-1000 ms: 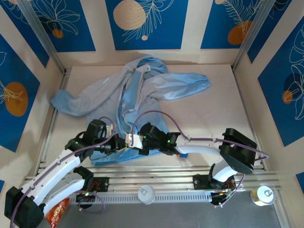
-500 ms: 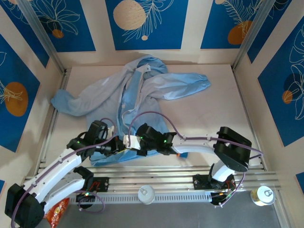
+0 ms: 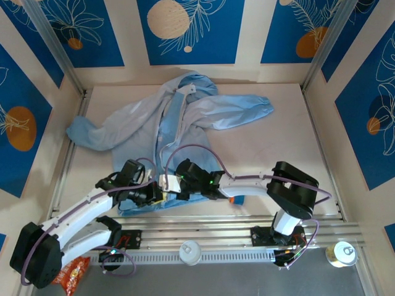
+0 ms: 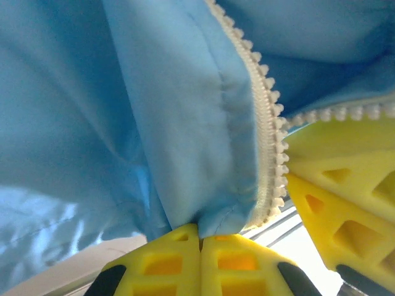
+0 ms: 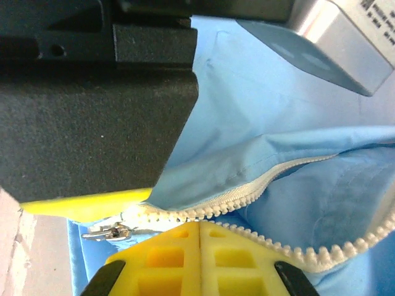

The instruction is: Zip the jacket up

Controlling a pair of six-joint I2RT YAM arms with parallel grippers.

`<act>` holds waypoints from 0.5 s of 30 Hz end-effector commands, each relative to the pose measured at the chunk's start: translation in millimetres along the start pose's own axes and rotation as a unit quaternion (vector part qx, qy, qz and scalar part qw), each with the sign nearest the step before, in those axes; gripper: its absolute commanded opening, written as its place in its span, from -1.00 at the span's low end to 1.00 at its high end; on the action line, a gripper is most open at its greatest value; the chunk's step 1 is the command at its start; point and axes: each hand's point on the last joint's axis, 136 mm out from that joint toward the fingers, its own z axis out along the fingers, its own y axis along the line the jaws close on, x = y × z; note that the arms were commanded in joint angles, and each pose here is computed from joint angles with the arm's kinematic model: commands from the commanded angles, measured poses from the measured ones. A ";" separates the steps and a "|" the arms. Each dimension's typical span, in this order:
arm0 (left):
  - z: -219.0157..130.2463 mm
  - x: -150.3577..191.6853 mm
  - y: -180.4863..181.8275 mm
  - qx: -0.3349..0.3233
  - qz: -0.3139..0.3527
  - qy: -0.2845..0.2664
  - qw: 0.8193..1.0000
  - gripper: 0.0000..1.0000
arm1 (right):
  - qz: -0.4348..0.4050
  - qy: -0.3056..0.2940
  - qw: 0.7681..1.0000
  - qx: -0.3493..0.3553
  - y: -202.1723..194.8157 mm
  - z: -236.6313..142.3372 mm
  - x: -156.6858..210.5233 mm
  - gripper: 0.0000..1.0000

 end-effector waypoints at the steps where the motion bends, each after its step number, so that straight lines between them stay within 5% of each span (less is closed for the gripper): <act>1: 9.8 5.0 11.5 0.008 -0.001 0.012 1.000 -1.00 | -0.003 -0.007 1.000 -0.025 10.9 9.4 6.8 -0.99; 15: 16.8 0.0 15.3 0.023 -0.010 0.010 1.000 -1.00 | 0.004 -0.002 1.000 -0.022 31.7 -7.7 10.7 -0.69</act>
